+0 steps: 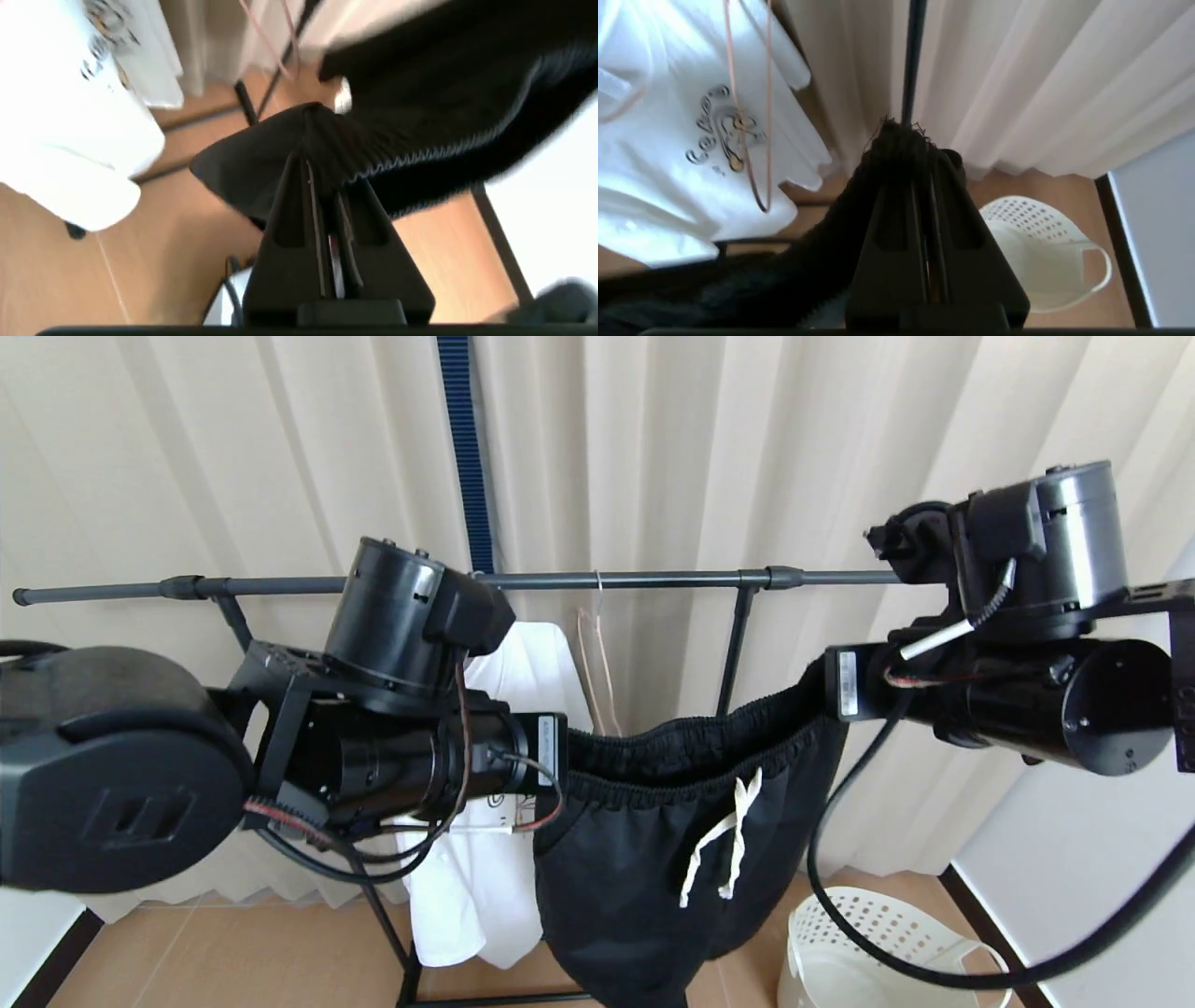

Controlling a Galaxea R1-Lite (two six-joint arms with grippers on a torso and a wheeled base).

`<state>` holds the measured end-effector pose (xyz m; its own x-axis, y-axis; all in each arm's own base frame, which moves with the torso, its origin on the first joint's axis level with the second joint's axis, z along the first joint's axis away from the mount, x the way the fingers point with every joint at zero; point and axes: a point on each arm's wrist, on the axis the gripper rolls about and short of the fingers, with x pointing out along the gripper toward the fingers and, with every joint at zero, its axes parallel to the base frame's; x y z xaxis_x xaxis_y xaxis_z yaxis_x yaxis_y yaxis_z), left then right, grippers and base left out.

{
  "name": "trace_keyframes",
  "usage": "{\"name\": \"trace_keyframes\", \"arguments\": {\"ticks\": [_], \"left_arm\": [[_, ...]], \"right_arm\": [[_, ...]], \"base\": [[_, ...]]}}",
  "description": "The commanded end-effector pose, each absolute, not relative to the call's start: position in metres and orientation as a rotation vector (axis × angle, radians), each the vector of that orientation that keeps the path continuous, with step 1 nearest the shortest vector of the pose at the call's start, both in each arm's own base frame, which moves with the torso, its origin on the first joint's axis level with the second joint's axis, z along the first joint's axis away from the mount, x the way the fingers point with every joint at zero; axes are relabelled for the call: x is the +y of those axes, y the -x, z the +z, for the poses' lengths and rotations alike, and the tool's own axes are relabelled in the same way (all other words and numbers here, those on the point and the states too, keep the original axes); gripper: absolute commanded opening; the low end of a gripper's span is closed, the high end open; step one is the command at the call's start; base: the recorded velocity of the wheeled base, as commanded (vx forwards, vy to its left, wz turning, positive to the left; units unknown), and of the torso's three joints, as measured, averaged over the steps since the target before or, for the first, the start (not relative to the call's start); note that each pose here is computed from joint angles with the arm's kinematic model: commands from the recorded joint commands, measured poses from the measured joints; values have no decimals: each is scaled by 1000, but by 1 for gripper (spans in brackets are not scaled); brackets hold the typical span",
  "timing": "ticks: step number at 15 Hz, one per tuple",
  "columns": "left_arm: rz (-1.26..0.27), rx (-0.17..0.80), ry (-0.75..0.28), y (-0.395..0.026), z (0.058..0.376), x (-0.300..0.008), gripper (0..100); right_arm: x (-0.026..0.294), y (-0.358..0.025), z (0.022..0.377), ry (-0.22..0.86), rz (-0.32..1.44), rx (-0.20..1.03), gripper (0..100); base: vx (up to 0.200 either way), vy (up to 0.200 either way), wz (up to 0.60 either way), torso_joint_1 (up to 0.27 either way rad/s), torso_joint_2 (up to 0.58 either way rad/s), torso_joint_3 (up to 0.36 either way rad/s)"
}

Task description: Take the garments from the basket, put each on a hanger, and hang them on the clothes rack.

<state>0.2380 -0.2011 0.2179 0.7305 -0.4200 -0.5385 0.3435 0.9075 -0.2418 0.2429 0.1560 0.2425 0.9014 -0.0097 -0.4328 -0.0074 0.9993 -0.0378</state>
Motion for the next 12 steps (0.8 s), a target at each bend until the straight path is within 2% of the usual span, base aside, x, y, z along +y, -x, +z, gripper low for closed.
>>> {"name": "trace_keyframes", "arguments": {"ticks": [1, 5, 6, 9, 10, 11, 12], "left_arm": [[-370, 583, 146, -272, 221, -213, 0], [-346, 538, 150, -292, 225, -231, 0], [-354, 506, 168, -298, 233, -236, 0], [-372, 452, 193, -301, 250, -241, 0], [-392, 424, 208, -298, 260, -245, 0], [-403, 420, 207, -295, 262, -248, 0], [-410, 422, 205, -293, 262, -250, 0]], "right_arm": [[144, -221, 225, 149, 21, 503, 0], [146, -219, 212, 207, 37, 544, 0], [149, -219, 208, 215, 45, 555, 100], [149, -215, 199, 253, 52, 601, 100], [147, -205, 184, 363, 108, 673, 100], [148, -196, 173, 428, 176, 706, 100], [154, -192, 170, 439, 237, 705, 100]], "base": [[0, 0, 0, 0, 0, 0], [0, 0, 0, 0, 0, 0], [0, 0, 0, 0, 0, 0], [0, 0, 0, 0, 0, 0], [0, 0, 0, 0, 0, 0], [0, 0, 0, 0, 0, 0], [0, 0, 0, 0, 0, 0]]}}
